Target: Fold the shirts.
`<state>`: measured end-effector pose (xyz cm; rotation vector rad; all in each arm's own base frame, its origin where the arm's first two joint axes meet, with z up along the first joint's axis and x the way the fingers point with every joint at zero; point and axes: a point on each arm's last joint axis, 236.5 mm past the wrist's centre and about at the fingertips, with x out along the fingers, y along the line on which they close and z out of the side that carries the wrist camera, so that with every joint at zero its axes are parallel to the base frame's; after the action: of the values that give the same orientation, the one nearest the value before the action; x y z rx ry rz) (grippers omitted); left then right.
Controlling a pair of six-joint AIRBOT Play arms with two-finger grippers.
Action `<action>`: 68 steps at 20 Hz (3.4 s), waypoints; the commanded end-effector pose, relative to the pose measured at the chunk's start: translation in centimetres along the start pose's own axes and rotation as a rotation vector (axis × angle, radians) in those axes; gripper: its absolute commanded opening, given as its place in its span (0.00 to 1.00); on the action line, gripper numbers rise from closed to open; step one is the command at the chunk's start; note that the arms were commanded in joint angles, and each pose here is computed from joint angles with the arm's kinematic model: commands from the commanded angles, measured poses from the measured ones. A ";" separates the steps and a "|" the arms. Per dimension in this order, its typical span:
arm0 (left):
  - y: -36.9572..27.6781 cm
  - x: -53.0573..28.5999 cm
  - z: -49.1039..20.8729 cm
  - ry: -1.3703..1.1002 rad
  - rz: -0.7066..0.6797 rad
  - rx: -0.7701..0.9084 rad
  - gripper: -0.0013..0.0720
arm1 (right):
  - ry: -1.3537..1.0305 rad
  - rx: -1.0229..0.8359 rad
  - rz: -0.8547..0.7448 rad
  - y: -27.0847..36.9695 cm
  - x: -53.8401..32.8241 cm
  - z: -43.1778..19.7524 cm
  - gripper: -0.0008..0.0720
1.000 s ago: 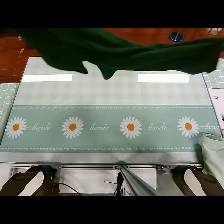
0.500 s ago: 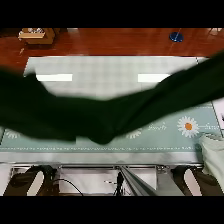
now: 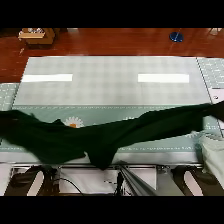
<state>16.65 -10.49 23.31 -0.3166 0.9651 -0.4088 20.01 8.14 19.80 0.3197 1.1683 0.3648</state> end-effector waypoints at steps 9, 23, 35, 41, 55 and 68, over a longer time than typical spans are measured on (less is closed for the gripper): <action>12.8 21.6 1.5 0.111 -0.026 -0.263 0.07 | 0.193 0.161 -0.039 -9.0 19.7 4.8 0.04; 15.8 25.2 0.9 0.170 -0.083 -0.313 0.86 | 0.053 0.084 -0.242 -15.0 21.2 8.4 0.04; 17.6 22.2 -10.2 0.598 0.001 -0.251 0.96 | 0.066 0.082 -0.247 -15.1 21.2 8.1 0.04; 15.6 21.7 -14.2 0.736 -0.056 -0.238 0.97 | 0.082 0.084 -0.246 -15.1 21.2 7.7 0.04; 15.2 24.9 -18.5 0.854 -0.032 -0.317 0.94 | 0.121 0.090 -0.240 -14.9 21.1 6.8 0.04; 11.3 22.0 -3.1 0.436 -0.045 -0.086 0.07 | 0.079 0.030 -0.232 -12.6 17.0 6.5 0.03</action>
<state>24.96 -10.90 -5.30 -0.3939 1.5739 -0.4413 33.56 3.96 0.30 0.2189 1.3404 0.1470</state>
